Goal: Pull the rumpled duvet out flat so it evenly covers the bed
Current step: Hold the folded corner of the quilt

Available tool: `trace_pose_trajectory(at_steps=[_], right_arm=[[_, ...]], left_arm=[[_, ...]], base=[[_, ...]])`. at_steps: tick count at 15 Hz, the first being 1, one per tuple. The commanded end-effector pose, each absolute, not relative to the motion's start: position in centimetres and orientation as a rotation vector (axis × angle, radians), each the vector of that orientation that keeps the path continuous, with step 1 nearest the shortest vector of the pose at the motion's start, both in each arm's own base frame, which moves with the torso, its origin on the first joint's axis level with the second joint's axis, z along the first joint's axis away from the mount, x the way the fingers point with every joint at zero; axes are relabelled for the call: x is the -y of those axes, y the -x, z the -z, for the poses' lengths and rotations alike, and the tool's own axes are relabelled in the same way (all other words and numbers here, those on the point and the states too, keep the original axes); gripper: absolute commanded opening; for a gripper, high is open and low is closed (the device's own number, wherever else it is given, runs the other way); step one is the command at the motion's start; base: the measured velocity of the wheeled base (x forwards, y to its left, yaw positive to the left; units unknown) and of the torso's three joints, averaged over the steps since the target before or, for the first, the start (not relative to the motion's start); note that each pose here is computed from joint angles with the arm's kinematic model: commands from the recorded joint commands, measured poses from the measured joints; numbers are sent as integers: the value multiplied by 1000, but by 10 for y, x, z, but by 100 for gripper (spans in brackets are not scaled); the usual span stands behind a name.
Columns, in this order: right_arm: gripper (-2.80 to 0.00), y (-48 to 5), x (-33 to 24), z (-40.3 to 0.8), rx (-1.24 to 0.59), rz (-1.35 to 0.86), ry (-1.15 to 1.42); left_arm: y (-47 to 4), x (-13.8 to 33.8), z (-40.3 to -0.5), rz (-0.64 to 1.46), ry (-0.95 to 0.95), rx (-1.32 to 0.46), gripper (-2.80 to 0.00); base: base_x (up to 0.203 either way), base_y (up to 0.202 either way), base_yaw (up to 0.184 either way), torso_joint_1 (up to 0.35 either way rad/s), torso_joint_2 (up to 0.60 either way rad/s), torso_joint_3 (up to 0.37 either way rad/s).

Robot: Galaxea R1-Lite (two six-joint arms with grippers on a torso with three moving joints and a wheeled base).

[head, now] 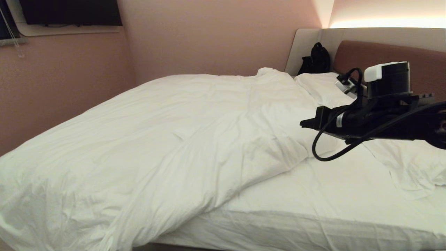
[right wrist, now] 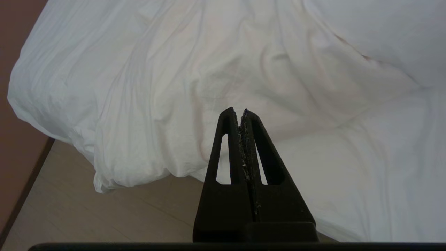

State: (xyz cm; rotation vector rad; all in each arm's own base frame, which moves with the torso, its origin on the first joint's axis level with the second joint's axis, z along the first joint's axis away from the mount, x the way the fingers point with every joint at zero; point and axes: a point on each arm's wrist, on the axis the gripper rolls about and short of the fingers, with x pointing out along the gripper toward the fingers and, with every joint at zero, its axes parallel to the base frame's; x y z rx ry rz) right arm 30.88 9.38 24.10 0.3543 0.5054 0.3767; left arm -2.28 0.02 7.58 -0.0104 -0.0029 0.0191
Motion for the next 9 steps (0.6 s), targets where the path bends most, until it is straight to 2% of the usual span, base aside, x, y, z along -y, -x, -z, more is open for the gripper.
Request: trace_pose_trajectory(at_steps=[1,9], right_arm=[[-280,-318,-99,-232,-531,-378,-352],[-280,-373,-125,-191,-605,-342,-337]], left_arm=[[23,0,-76,-20,11,3,-280],[23,0,-76,-20,11,3,-280]], base=[[0,0,0,0,0,0],[0,0,0,0,0,0]])
